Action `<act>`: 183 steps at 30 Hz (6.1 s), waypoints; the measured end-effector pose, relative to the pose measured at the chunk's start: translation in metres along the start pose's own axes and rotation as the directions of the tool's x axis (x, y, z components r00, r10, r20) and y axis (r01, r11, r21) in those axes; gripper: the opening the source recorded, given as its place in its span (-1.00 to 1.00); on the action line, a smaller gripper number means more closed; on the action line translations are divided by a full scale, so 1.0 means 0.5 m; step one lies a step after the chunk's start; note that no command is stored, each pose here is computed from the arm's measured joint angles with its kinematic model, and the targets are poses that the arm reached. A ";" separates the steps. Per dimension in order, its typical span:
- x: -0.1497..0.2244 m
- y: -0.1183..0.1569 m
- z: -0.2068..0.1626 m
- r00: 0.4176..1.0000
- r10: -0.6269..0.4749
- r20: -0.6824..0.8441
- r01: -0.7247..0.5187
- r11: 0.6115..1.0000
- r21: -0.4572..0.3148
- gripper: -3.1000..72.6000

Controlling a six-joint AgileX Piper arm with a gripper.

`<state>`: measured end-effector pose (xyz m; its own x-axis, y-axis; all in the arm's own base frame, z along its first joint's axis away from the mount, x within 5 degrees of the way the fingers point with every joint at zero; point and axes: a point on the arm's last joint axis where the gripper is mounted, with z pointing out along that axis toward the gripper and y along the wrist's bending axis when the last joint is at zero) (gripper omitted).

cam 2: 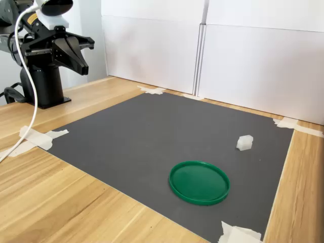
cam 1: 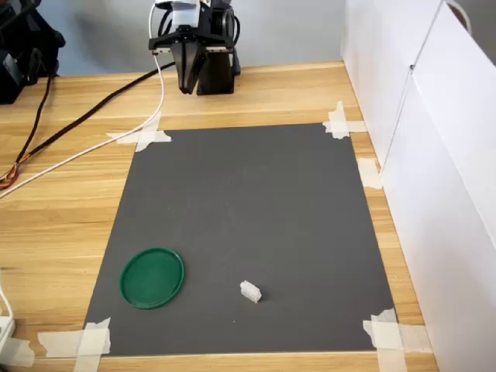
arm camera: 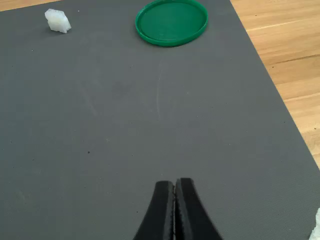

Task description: Grasp a white terminal and put it in the green lid.

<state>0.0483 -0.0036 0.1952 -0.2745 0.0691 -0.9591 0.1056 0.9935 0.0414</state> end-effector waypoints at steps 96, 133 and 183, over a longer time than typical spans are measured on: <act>-0.374 0.191 0.607 0.429 -0.858 -0.282 0.559 0.498 -0.663 -0.97; -0.329 0.277 0.691 0.359 -0.878 -0.316 0.465 0.461 -0.756 0.96; -0.200 0.276 0.780 0.274 -0.890 -0.365 0.444 0.454 -0.773 0.05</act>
<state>0.4630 0.0914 0.1876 -0.5183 -0.8321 -0.1974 -0.8123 0.5512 -0.1907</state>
